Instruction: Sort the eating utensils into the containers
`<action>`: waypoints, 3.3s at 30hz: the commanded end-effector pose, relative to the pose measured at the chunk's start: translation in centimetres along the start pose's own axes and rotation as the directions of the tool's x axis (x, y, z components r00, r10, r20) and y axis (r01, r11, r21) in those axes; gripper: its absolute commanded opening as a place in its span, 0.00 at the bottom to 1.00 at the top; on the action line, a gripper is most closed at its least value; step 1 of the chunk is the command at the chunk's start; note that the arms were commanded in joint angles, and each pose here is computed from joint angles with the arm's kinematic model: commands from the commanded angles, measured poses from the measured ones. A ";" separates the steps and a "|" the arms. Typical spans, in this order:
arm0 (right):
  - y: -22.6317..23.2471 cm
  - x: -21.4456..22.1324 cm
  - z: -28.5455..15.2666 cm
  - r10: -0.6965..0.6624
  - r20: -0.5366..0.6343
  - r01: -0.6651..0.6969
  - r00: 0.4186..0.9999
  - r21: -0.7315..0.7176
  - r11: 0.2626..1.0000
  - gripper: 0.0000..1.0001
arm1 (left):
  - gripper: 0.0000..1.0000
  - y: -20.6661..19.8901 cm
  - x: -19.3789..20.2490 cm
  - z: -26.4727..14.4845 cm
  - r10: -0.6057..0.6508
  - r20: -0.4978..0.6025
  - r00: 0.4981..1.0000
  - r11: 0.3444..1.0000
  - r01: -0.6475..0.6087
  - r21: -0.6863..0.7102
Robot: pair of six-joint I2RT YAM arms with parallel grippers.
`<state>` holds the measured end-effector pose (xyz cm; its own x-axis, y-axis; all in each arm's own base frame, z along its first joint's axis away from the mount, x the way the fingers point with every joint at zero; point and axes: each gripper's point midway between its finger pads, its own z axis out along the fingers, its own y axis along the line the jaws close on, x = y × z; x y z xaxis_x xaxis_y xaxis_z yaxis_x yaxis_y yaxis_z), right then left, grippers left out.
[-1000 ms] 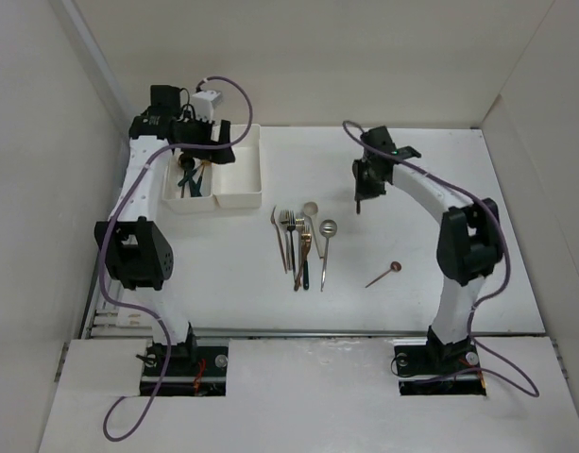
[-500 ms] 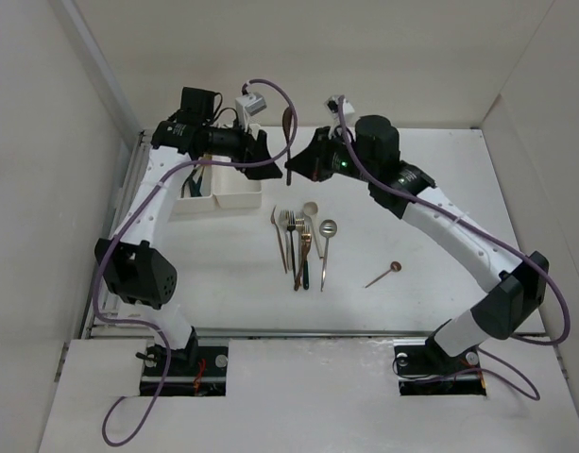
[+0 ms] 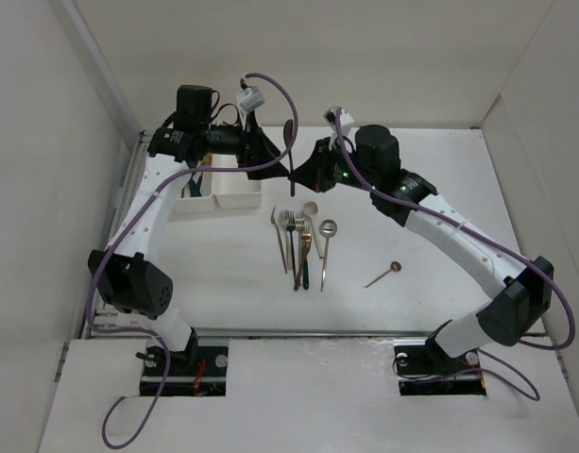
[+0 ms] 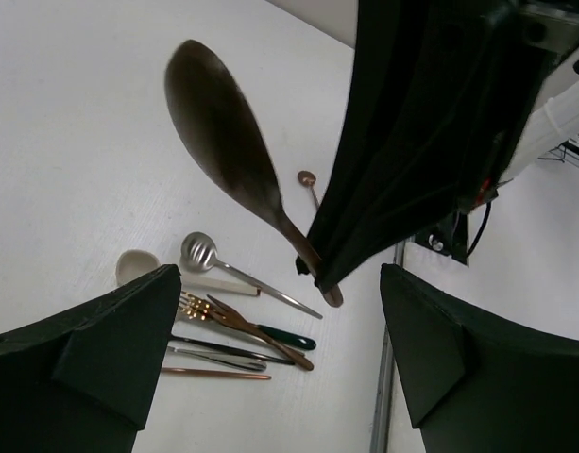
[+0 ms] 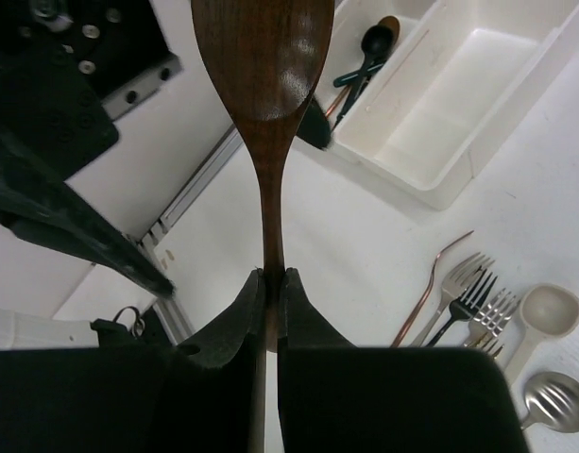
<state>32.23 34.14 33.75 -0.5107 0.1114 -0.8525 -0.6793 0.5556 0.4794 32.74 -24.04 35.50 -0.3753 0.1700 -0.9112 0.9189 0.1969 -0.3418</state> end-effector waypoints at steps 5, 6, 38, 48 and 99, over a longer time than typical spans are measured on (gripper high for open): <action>3.6 -1.9 0.0 -0.055 0.057 0.060 0.997 -0.088 0.994 0.00 | 0.83 0.0 -2.2 1.0 -0.053 0.096 0.994 0.998 0.055 -0.013; 4.0 -1.6 0.1 -0.057 0.052 0.062 0.997 -0.098 0.993 0.00 | 0.82 -0.2 -2.3 1.0 -0.063 0.099 0.993 0.998 0.064 -0.003; -11.8 13.3 1.2 0.340 -0.231 -0.118 0.912 0.647 0.754 0.77 | 0.00 29.9 10.2 -19.7 -0.263 -0.031 0.964 -0.019 -0.037 -0.999; -15.0 17.6 0.1 0.392 -0.276 -0.053 0.877 0.756 0.652 0.72 | 0.36 33.9 16.0 -18.4 -0.402 -0.020 0.915 0.003 -0.021 -1.000; -19.4 12.3 -7.5 0.339 -0.002 -0.147 0.941 0.899 0.412 0.00 | 0.78 8.8 2.9 -7.9 -0.071 -0.152 0.986 0.840 -0.024 -0.543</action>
<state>32.46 18.87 6.56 -0.8696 0.1807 -0.4595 0.2005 0.9797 0.0058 42.93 -9.82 27.67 -0.5608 0.2673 -0.7836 0.5160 0.8530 -0.0783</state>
